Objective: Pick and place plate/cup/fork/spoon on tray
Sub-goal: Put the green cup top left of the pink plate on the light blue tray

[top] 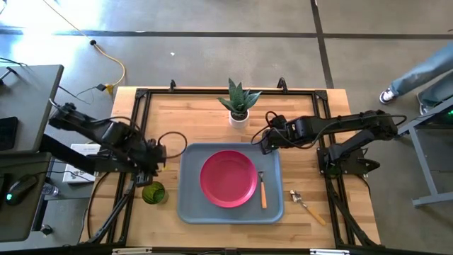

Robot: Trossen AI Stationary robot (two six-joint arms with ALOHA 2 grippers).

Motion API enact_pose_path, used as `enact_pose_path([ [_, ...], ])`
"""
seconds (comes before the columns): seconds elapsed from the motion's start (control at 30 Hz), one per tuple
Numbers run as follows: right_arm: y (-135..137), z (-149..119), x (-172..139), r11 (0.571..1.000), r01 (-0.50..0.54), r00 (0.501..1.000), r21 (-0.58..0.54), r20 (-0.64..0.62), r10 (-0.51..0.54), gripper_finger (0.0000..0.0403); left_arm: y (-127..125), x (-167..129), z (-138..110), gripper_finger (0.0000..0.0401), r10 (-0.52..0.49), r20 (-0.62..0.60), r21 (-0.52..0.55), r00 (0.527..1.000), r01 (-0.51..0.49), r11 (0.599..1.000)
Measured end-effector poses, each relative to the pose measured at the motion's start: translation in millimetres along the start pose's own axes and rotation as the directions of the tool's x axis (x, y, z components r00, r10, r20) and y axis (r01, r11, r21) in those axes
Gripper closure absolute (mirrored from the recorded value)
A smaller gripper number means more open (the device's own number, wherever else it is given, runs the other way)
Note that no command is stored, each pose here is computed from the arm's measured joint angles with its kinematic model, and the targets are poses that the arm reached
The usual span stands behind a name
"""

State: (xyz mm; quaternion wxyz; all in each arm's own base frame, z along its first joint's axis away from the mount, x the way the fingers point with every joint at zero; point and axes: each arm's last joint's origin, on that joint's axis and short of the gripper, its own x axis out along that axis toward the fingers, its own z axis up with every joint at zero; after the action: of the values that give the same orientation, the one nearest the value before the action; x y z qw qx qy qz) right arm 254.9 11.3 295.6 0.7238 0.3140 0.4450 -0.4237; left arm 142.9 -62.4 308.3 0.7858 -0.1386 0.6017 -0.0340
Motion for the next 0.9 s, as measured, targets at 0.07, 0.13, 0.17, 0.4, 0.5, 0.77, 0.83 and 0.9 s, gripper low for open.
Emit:
enact_pose_path([
  [0.07,0,0,0,1.000,-0.002,1.000,-0.007,-0.004,0.002,0.0304,-5,3,-2,0.0284,0.006,-0.016,0.008,1.000,-0.006,1.000],
  [0.13,0,0,0,1.000,-0.002,1.000,-0.010,-0.004,0.002,0.0304,-9,6,-3,0.0284,0.012,-0.028,0.023,1.000,-0.011,1.000],
  [0.17,0,0,0,1.000,-0.002,1.000,-0.014,-0.004,0.002,0.0304,-11,7,-4,0.0284,0.012,-0.036,0.031,0.999,-0.011,0.999],
  [0.4,0,0,0,1.000,-0.003,1.000,-0.024,-0.004,0.003,0.0304,-25,26,0,0.0284,0.060,-0.113,0.017,0.992,-0.058,0.998],
  [0.5,0,0,0,1.000,-0.003,1.000,-0.024,-0.004,0.003,0.0304,-30,35,2,0.0284,0.085,-0.149,0.030,0.985,-0.082,0.996],
  [0.77,0,0,0,1.000,-0.004,1.000,-0.024,-0.005,0.004,0.0304,-39,59,8,0.0284,0.145,-0.234,0.068,0.961,-0.133,0.989],
  [0.83,0,0,0,1.000,-0.005,1.000,-0.023,-0.004,0.005,0.0304,-40,64,9,0.0284,0.160,-0.250,0.069,0.955,-0.147,0.987],
  [0.9,0,0,0,1.000,-0.006,1.000,-0.023,-0.004,0.006,0.0304,-40,68,10,0.0284,0.182,-0.264,0.073,0.947,-0.168,0.983],
])
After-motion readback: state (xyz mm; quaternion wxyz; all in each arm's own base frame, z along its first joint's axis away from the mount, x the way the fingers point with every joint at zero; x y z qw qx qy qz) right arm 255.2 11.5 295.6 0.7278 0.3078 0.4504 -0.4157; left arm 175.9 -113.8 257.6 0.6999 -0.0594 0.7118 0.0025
